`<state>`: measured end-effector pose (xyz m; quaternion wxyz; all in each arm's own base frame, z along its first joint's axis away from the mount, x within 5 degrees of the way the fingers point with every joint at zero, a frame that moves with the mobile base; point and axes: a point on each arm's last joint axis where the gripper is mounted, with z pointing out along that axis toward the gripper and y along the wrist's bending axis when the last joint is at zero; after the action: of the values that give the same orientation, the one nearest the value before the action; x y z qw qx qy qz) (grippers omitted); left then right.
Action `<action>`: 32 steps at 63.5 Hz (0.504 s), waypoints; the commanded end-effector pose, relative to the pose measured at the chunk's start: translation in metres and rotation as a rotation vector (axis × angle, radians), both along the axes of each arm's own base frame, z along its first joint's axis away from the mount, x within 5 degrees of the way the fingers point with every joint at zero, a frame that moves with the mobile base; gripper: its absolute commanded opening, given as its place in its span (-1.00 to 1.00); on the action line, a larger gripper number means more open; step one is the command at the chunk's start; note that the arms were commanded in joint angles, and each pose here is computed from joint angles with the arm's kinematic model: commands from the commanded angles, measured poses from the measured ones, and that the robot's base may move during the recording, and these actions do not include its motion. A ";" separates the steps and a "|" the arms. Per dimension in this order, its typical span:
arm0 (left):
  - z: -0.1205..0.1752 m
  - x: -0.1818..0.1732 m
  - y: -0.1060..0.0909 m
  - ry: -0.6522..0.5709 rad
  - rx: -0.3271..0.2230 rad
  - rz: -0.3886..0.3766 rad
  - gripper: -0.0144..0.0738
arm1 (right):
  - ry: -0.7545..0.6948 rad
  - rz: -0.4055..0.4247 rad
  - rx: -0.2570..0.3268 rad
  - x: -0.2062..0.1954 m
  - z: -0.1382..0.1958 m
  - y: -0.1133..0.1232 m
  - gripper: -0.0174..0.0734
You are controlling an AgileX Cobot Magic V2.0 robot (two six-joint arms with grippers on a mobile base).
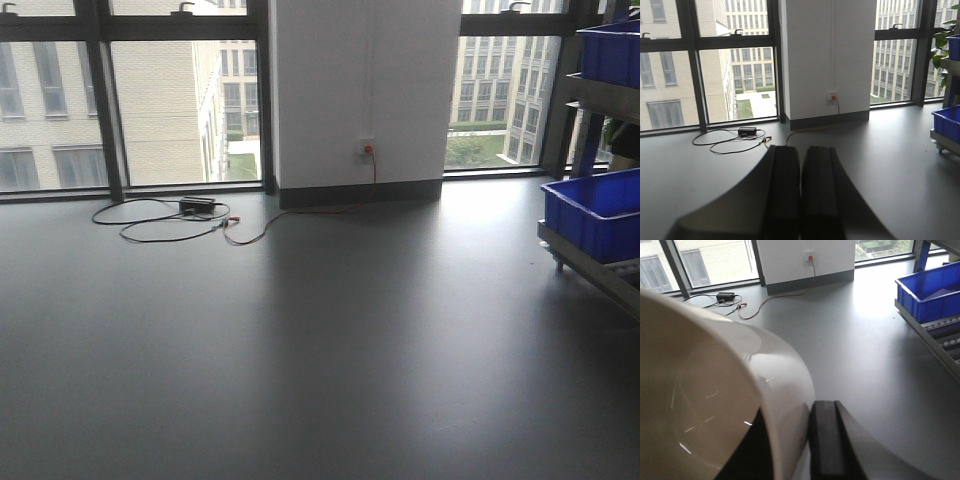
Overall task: Move white bin to right shelf second layer
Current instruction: 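Turn toward the roller shelf of blue crates carrying the bin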
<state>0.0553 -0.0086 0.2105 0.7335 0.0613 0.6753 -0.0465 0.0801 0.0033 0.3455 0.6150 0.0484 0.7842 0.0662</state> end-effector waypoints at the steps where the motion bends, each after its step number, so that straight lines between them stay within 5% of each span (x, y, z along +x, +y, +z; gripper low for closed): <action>1: -0.003 0.000 0.001 -0.064 -0.023 0.005 -0.48 | -0.124 0.000 -0.001 0.002 0.018 0.000 -0.49; 32: -0.003 0.000 0.001 -0.064 -0.023 0.005 -0.48 | -0.124 0.000 -0.001 0.002 0.018 0.000 -0.49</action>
<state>0.0553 -0.0086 0.2105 0.7335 0.0613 0.6753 -0.0465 0.0801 0.0033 0.3455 0.6150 0.0484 0.7842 0.0662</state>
